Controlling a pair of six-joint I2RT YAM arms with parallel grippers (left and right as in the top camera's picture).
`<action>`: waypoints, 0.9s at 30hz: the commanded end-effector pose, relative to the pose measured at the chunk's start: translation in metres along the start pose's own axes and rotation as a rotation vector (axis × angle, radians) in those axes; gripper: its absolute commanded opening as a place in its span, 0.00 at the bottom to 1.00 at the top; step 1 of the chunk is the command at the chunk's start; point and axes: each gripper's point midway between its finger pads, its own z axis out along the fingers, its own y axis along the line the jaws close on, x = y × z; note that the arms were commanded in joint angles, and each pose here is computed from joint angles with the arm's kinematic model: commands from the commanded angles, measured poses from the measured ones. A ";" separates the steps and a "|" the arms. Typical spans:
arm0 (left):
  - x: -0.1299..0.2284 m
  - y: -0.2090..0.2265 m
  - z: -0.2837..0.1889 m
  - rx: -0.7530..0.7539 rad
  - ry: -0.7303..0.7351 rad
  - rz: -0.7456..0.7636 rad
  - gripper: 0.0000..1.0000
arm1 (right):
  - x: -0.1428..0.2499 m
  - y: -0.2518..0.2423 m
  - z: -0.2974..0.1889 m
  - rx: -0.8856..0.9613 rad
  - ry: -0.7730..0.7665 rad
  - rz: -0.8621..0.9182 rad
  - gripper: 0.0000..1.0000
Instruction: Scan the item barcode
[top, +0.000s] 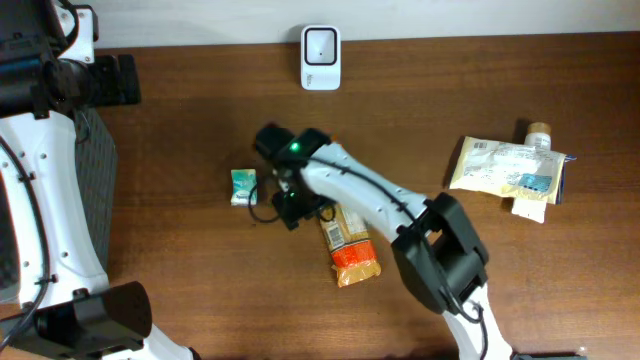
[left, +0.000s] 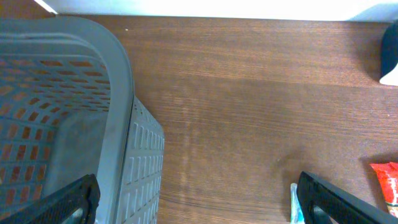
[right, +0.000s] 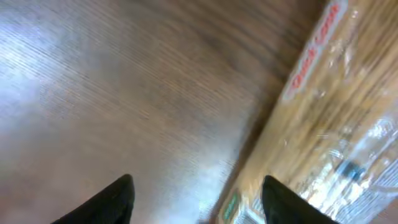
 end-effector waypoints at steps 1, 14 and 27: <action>-0.006 0.005 -0.012 -0.009 -0.034 0.006 0.99 | -0.002 -0.029 -0.032 -0.107 -0.013 0.095 0.63; -0.006 0.005 -0.012 -0.009 -0.034 0.006 0.99 | 0.010 -0.105 0.002 -0.608 -0.083 0.030 0.74; -0.006 0.005 -0.012 -0.009 -0.034 0.006 0.99 | 0.005 -0.068 0.064 -0.579 -0.057 0.134 0.45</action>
